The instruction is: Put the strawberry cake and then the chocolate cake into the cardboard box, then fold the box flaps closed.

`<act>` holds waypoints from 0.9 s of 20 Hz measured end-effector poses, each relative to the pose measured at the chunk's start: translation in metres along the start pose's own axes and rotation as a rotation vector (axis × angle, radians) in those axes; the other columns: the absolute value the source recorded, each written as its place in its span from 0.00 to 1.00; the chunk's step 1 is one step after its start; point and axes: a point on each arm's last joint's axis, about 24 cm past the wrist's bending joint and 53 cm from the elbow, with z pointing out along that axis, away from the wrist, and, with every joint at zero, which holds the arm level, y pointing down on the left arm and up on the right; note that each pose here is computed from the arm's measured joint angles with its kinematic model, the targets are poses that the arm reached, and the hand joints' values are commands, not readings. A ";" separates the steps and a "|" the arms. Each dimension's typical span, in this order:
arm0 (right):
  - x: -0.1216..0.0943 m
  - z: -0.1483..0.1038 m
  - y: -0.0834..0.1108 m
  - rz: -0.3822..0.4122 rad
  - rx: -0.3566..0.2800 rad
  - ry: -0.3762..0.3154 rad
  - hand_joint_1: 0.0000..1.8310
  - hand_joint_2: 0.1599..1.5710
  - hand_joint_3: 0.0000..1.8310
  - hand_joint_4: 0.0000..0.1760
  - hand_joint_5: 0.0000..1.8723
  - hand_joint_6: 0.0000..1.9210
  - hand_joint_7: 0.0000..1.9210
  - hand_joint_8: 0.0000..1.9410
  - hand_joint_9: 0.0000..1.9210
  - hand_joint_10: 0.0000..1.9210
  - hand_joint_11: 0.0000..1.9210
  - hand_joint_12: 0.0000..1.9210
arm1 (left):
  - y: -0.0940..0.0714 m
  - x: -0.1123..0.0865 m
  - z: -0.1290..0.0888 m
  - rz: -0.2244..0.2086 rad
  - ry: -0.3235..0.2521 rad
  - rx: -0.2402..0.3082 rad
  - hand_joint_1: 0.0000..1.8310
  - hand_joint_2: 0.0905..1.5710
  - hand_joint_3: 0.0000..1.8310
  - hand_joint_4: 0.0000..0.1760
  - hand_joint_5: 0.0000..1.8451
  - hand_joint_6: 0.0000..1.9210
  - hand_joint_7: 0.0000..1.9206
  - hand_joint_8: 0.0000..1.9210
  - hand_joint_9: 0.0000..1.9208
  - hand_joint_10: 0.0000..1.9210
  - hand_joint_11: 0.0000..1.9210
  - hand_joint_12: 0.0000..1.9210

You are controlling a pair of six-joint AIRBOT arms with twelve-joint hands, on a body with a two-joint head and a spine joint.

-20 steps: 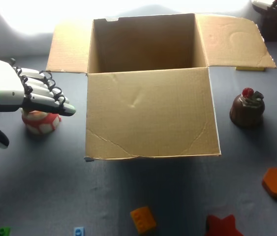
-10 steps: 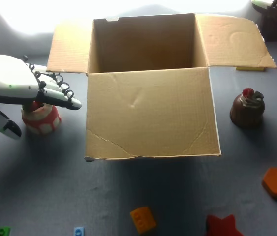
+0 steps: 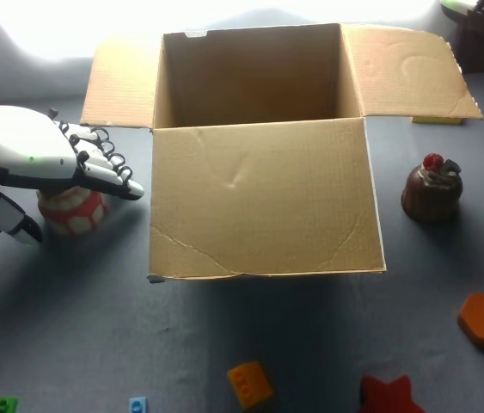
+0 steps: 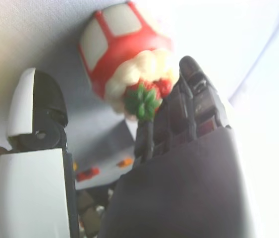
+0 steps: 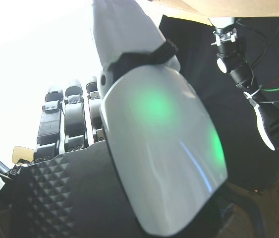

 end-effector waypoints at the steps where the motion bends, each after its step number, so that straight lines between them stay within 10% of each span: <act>1: 0.000 0.000 0.000 0.000 0.000 0.000 0.67 0.69 0.02 0.18 0.01 0.00 0.00 0.00 0.01 0.00 0.00 0.00 | 0.001 0.000 0.001 -0.001 0.001 -0.001 0.66 0.64 0.01 0.33 0.08 0.00 0.10 0.00 0.09 0.00 0.00 0.35; 9: 0.000 0.000 0.000 0.000 0.000 0.000 0.67 0.68 0.02 0.18 0.02 0.01 0.00 0.00 0.02 0.01 0.00 0.00 | 0.004 -0.001 0.003 -0.001 -0.001 -0.006 0.64 0.65 0.01 0.36 0.07 0.00 0.10 0.00 0.09 0.00 0.00 0.37; 11: 0.000 0.000 0.000 0.000 0.000 0.000 0.67 0.68 0.02 0.19 0.01 0.00 0.00 0.00 0.02 0.00 0.00 0.00 | 0.004 -0.001 0.003 -0.001 0.000 -0.005 0.66 0.65 0.00 0.41 0.12 0.01 0.17 0.01 0.19 0.02 0.00 0.54; 14: 0.000 0.000 0.000 0.000 0.000 0.000 0.65 0.69 0.02 0.16 0.00 0.00 0.00 0.00 0.02 0.01 0.00 0.00 | 0.002 -0.004 0.003 -0.016 -0.014 0.004 0.68 0.67 0.00 0.11 0.30 0.02 0.33 0.01 0.35 0.14 0.11 0.71; 15: 0.000 0.000 0.000 -0.001 -0.001 0.000 0.64 0.70 0.02 0.14 0.00 0.00 0.00 0.00 0.01 0.00 0.00 0.00 | 0.001 -0.006 0.003 -0.023 -0.023 0.007 0.67 0.69 0.00 0.00 0.36 0.04 0.40 0.05 0.32 0.39 0.16 0.78; 17: 0.000 0.000 0.000 0.000 0.000 0.000 0.64 0.69 0.02 0.15 0.00 0.00 0.00 0.00 0.02 0.01 0.00 0.00 | -0.001 -0.008 0.004 -0.031 -0.031 0.012 0.70 0.76 0.00 0.00 0.37 0.20 0.38 0.63 0.30 0.72 0.22 0.88; 18: 0.000 0.000 0.000 0.000 0.000 0.000 0.64 0.69 0.02 0.15 0.00 0.00 0.00 0.00 0.02 0.01 0.00 0.00 | -0.002 -0.009 0.004 -0.036 -0.034 0.016 0.72 0.78 0.01 0.00 0.33 0.58 0.38 0.75 0.37 0.81 0.25 0.91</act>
